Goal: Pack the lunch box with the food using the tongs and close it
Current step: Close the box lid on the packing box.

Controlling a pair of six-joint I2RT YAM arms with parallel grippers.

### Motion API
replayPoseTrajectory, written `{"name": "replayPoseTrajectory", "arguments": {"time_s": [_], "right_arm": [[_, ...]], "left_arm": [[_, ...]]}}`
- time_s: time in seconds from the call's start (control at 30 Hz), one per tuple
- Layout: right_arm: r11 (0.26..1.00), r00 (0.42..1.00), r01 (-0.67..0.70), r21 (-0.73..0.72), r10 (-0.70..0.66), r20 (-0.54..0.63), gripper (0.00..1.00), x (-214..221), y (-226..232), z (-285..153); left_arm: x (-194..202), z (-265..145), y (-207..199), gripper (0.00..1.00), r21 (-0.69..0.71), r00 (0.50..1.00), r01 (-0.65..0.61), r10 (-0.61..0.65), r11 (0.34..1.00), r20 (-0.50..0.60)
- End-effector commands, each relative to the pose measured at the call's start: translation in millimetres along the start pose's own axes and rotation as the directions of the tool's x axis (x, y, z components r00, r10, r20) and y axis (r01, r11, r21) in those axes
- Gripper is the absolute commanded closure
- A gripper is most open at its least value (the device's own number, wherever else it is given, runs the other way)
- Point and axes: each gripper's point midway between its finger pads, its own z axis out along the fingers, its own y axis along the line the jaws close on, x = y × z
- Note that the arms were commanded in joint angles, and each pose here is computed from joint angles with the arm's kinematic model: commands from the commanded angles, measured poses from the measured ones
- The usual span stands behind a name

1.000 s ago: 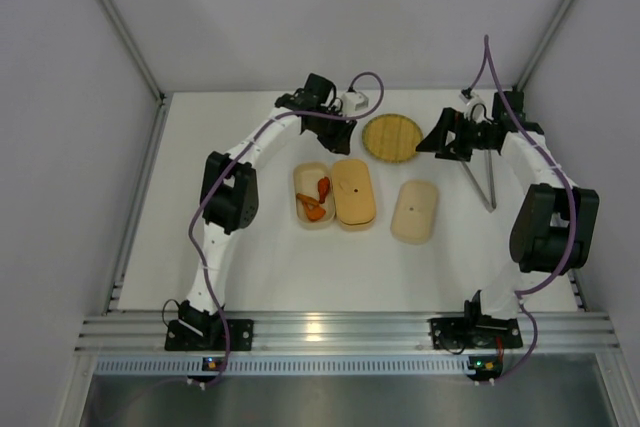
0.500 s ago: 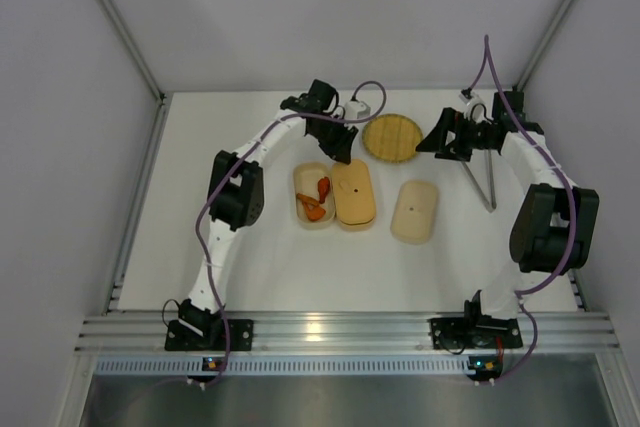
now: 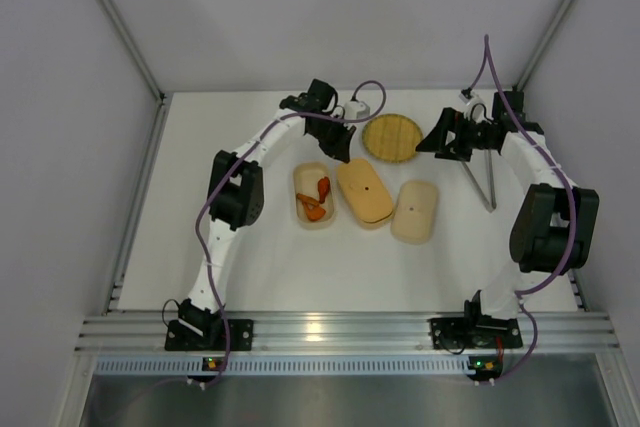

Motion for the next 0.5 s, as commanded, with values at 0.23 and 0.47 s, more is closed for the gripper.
{"name": "replayPoseTrajectory", "arguments": {"time_s": [0.23,0.47], "right_arm": [[0.997,0.997,0.071,-0.038,-0.07,0.03,0.11,-10.5,8.1,2.3],[0.996,0.997,0.073,-0.041,-0.072,0.027,0.11,-9.6,8.2,2.3]], "left_arm": [[-12.8,-5.7,-7.2,1.0,0.034,0.999,-0.011,0.009,0.999,0.033],[-16.1,-9.1,-8.2,1.0,0.029,0.999,-0.015,0.014,0.999,0.041]]}}
